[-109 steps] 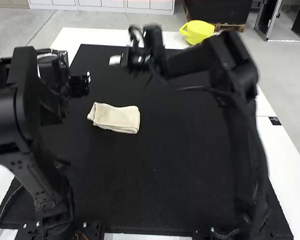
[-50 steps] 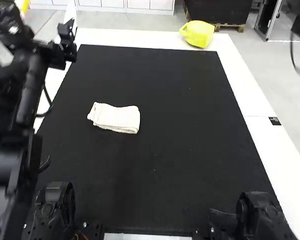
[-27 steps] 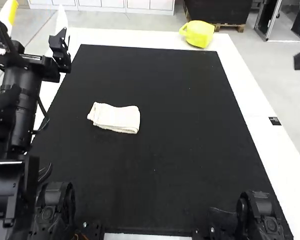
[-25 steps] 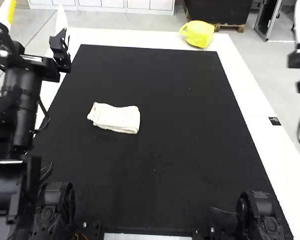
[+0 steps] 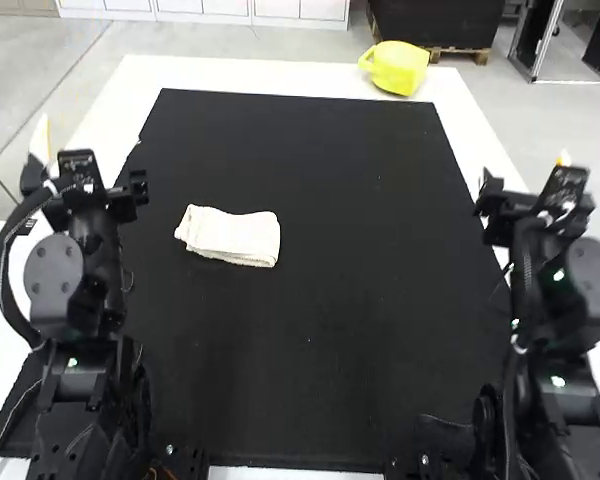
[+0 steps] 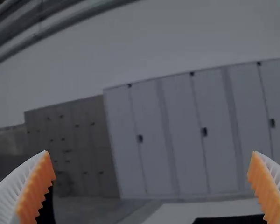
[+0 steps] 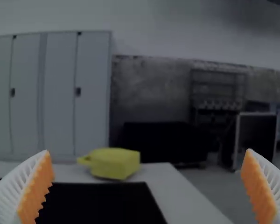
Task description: Fold the towel.
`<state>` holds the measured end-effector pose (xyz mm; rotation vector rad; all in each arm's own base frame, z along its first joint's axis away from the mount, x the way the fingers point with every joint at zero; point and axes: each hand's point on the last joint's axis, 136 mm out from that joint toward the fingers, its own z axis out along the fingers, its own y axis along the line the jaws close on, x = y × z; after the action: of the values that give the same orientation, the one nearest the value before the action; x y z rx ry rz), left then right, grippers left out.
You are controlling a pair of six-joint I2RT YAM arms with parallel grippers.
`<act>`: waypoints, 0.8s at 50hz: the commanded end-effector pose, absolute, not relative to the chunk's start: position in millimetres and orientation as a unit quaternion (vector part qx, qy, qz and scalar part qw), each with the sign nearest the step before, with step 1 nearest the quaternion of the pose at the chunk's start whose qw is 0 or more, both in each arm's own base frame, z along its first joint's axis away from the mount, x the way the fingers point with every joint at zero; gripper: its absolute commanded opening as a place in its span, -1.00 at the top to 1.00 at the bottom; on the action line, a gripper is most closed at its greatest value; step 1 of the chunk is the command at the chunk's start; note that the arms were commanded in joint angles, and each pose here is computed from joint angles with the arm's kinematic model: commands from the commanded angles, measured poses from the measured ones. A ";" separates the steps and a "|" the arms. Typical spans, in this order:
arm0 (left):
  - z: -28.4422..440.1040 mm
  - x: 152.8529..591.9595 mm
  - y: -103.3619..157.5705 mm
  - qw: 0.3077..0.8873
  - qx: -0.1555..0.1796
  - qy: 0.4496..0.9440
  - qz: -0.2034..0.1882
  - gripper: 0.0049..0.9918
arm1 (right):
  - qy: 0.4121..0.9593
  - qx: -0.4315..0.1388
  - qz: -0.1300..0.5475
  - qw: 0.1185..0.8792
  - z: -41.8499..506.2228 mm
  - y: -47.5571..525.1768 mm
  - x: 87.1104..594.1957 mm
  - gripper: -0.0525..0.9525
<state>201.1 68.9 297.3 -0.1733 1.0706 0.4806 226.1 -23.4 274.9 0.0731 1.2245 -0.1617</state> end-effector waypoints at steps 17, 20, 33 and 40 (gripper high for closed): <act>199.1 229.8 77.0 0.729 -0.158 0.652 0.137 -0.95 | 0.688 0.113 -0.004 0.717 180.4 -27.8 244.6 -0.93; 181.5 232.0 75.2 0.705 -0.151 0.680 0.136 -0.95 | 0.723 0.099 0.001 0.683 157.2 -22.1 245.0 -0.93; 172.0 231.8 75.9 0.699 -0.203 0.680 0.086 -0.95 | 0.726 0.101 0.002 0.680 155.4 -22.2 244.9 -0.93; 166.9 231.2 77.2 0.694 -0.224 0.681 0.071 -0.95 | 0.725 0.101 0.002 0.681 155.7 -22.2 244.8 -0.93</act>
<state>230.7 78.6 166.1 -0.4450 1.5480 0.2292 244.7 -23.1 156.4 0.2201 1.6316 -0.0138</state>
